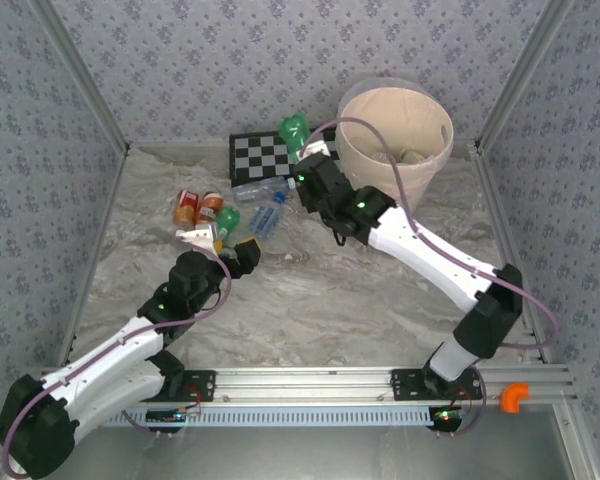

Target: Put the plastic bottles in the bin

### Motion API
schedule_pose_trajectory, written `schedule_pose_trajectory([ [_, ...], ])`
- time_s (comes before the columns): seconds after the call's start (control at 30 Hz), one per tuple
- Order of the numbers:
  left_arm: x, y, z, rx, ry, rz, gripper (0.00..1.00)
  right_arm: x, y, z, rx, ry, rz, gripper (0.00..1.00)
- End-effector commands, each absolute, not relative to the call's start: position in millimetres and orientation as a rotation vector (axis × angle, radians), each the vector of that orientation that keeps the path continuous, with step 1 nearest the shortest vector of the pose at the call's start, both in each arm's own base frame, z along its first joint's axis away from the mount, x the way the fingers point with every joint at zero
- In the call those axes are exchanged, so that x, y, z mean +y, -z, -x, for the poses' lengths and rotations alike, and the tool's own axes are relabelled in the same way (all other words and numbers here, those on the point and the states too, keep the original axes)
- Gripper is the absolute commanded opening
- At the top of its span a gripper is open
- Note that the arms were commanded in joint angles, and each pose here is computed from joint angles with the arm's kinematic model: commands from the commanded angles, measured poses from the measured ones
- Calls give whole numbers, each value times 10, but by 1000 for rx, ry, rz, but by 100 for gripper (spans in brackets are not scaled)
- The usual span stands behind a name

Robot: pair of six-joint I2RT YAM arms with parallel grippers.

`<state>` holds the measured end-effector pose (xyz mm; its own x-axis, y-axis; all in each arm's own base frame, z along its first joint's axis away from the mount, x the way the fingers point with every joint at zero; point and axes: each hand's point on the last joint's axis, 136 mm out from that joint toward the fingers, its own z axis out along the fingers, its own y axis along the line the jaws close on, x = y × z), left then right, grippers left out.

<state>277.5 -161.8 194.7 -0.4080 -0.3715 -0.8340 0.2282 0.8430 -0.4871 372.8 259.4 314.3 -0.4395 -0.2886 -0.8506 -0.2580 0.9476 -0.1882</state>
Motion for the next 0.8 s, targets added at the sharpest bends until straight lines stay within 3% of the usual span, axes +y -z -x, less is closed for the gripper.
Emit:
schedule_pose_trajectory([
  [0.0,-1611,-2049,-2793,1836,685,133,100,2295,-3601,-3752,1954,54,302,33],
  [0.33,-1636,-2031,-2801,1846,693,131,100,1352,-3829,-3981,1979,90,79,31],
  [0.77,-1641,-2042,-2800,1847,693,127,100,448,-3437,-4152,2143,134,-155,31],
])
